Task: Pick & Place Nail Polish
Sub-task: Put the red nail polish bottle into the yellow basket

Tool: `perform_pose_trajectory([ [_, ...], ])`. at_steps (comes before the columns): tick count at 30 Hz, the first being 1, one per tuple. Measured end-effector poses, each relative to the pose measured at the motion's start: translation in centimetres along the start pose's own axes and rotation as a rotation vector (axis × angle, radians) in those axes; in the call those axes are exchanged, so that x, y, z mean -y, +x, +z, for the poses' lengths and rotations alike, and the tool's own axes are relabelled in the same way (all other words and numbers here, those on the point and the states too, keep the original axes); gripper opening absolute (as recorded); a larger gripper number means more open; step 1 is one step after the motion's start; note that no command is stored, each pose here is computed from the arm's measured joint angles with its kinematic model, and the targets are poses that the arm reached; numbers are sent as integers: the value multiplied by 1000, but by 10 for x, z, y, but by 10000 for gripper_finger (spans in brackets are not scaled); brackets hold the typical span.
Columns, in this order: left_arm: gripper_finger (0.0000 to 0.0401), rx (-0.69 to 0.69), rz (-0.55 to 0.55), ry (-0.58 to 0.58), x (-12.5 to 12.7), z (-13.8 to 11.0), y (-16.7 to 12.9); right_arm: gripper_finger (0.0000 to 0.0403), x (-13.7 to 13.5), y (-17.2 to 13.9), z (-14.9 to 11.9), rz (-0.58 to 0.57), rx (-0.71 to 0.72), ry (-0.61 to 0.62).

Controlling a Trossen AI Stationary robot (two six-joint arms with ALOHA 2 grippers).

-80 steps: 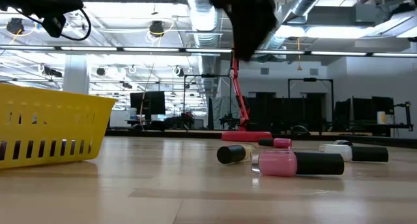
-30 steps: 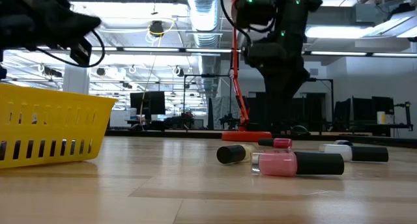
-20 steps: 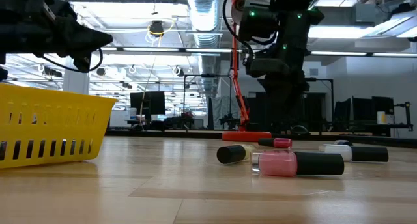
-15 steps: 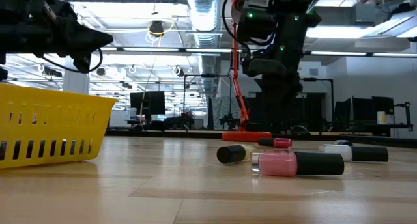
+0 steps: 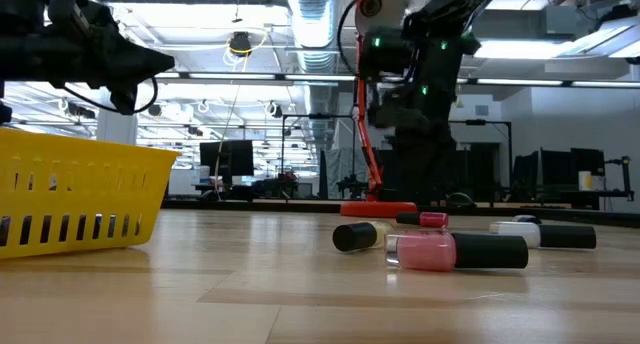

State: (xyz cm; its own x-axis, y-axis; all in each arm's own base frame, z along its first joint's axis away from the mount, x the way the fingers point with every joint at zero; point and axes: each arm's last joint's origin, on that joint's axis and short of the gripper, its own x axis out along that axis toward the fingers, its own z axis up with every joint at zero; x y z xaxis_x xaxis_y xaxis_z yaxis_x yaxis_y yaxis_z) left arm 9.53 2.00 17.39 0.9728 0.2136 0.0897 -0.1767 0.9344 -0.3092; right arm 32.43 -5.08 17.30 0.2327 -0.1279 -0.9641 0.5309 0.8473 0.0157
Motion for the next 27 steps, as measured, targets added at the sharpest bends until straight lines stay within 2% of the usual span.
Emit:
perform_pose_trajectory([
  [6,2,-1,12,-19,0,-1,0,240,-12,34,-9,-1,-131,-50],
  [14,5,-17,10,-41,0,-2,2,230,-19,44,-5,0,-151,-63],
  [17,5,-22,11,-42,0,-2,2,199,-20,43,-4,4,-154,-49],
  [24,8,-23,11,-42,0,-2,2,82,-17,44,-4,8,-174,10],
  [27,8,-20,10,-42,0,-2,2,44,-17,44,-4,7,-176,26],
])
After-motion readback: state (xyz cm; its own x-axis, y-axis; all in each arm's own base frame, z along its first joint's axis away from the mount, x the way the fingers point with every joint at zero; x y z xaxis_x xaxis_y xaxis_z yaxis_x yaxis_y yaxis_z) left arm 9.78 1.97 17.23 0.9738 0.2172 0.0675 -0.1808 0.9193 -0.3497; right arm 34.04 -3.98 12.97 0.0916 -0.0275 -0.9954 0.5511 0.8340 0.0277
